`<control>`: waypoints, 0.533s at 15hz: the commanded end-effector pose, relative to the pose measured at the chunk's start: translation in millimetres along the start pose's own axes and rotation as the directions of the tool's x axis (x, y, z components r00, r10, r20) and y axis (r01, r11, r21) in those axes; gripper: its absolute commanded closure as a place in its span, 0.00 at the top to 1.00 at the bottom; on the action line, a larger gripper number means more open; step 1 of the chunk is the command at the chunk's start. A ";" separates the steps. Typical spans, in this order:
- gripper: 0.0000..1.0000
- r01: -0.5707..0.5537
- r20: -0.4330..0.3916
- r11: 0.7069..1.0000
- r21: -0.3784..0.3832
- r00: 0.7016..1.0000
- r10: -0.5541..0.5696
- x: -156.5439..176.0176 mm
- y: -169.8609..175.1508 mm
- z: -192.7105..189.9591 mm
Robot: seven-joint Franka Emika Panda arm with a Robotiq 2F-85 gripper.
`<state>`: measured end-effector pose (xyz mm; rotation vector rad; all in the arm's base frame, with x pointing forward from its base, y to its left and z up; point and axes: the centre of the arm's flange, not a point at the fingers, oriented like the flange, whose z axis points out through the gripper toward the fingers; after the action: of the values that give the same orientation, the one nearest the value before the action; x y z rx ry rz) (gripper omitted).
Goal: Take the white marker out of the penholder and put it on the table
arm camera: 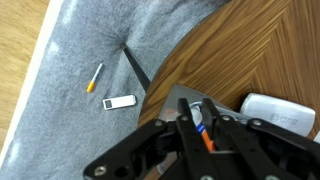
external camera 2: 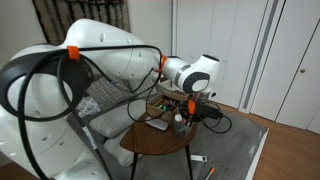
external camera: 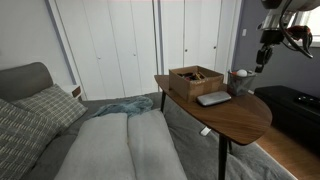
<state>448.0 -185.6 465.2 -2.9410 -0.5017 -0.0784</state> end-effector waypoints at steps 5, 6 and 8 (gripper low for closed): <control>0.04 0.042 -0.042 0.999 -0.019 0.998 -0.042 -16.3 -11.9 -28.2; 0.04 0.053 -0.054 0.998 -0.019 0.997 -0.054 -18.9 -14.3 -35.5; 0.04 0.078 -0.076 0.997 -0.020 0.994 -0.079 -22.6 -19.8 -48.8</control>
<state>438.8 -186.9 490.7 -2.9449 -0.5495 -0.1536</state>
